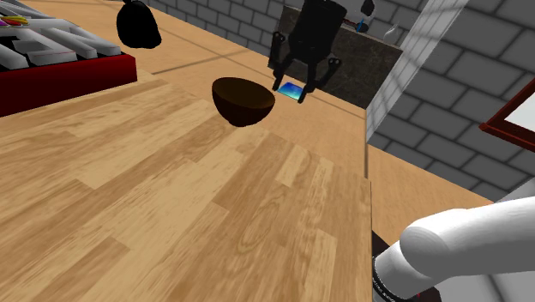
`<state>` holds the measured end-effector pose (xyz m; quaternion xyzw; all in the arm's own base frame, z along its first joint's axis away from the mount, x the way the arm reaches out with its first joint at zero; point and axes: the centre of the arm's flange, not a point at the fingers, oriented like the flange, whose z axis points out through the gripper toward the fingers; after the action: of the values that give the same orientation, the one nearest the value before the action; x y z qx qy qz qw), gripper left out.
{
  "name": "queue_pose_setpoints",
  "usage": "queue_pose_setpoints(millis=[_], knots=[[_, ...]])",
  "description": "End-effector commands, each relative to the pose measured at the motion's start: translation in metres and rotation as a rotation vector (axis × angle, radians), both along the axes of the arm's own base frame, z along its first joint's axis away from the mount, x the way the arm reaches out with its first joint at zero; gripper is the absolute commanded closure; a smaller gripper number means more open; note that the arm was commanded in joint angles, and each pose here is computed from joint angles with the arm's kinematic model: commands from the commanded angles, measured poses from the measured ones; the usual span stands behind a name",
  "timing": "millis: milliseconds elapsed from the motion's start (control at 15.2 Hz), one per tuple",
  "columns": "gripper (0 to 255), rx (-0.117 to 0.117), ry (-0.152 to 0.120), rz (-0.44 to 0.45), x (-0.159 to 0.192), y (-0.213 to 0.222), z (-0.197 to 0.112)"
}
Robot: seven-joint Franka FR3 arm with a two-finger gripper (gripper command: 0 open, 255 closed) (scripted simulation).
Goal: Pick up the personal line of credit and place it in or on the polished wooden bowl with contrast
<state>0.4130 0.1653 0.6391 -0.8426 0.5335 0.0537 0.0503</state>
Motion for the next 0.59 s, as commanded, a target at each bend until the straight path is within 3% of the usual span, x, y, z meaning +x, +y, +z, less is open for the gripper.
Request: queue_pose_setpoints(millis=[0, 528], knots=[[255, 0.001, 0.000, 0.000, 0.024, 0.003, 0.001], [255, 0.001, 0.000, 0.000, 0.129, 0.012, 0.007]])
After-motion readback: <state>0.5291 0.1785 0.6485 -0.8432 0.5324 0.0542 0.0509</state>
